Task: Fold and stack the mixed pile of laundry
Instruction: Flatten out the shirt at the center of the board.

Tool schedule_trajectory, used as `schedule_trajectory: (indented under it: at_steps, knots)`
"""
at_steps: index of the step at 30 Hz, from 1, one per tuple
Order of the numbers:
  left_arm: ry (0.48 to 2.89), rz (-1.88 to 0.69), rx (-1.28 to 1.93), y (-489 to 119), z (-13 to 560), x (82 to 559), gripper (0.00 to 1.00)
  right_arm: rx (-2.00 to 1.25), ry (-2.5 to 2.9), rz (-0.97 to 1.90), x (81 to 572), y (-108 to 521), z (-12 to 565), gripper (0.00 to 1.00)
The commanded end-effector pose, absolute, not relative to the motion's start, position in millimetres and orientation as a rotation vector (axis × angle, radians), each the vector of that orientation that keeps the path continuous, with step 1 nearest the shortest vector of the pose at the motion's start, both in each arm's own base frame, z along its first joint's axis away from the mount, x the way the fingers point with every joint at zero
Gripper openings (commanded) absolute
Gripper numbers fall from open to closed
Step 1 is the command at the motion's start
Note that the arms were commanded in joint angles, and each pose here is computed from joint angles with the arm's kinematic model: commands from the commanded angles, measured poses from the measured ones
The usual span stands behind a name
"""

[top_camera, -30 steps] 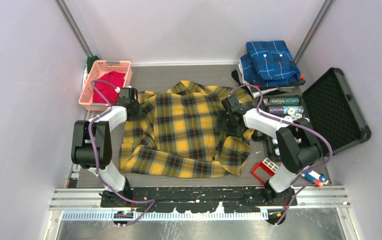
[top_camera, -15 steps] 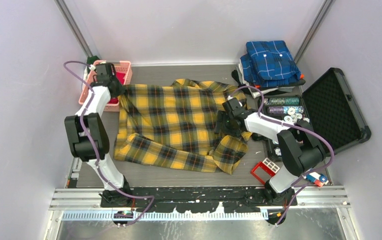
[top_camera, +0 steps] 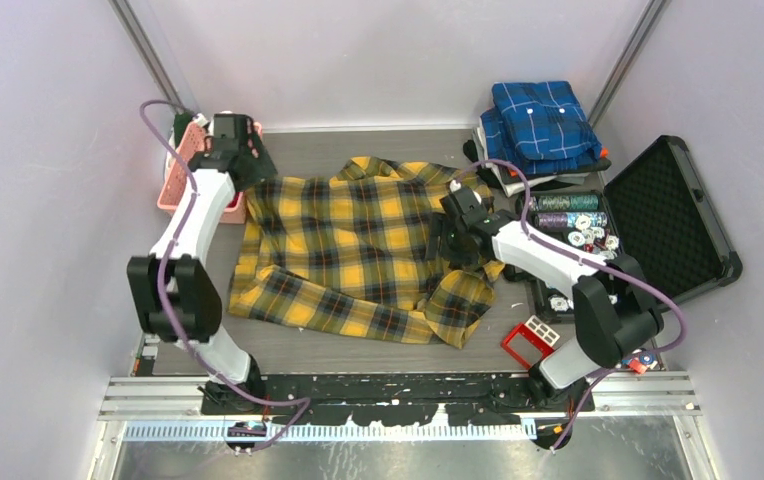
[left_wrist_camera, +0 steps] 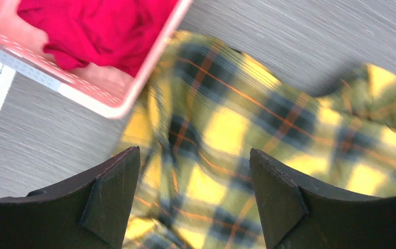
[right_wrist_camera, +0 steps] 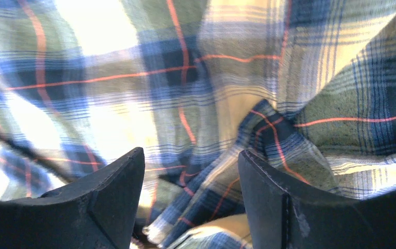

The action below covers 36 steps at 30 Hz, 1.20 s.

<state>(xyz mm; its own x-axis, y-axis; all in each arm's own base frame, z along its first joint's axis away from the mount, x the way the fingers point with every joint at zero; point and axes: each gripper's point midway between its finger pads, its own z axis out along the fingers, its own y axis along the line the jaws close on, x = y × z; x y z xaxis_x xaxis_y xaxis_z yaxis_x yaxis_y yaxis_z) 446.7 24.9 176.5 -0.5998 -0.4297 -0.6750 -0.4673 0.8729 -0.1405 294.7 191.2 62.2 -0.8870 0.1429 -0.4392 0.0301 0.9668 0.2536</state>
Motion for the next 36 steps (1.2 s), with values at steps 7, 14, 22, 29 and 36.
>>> schedule_trajectory:
  at_steps: [7,14,22,29,36]
  knots:
    - [2.529,0.052,-0.497,-37,122,332,0.64,0.146,2.537,0.203,308,179,126,0.70]
    - [2.690,0.096,-0.509,-38,67,307,0.59,0.181,2.576,0.227,300,181,107,0.69]
    - [2.743,0.162,-0.502,-35,38,314,0.53,0.199,2.609,0.237,286,177,91,0.68]
    - [2.767,0.209,-0.501,-33,29,307,0.33,0.191,2.618,0.223,280,172,85,0.68]
    - [2.734,0.214,-0.477,-38,51,304,0.11,0.177,2.622,0.219,281,173,83,0.68]
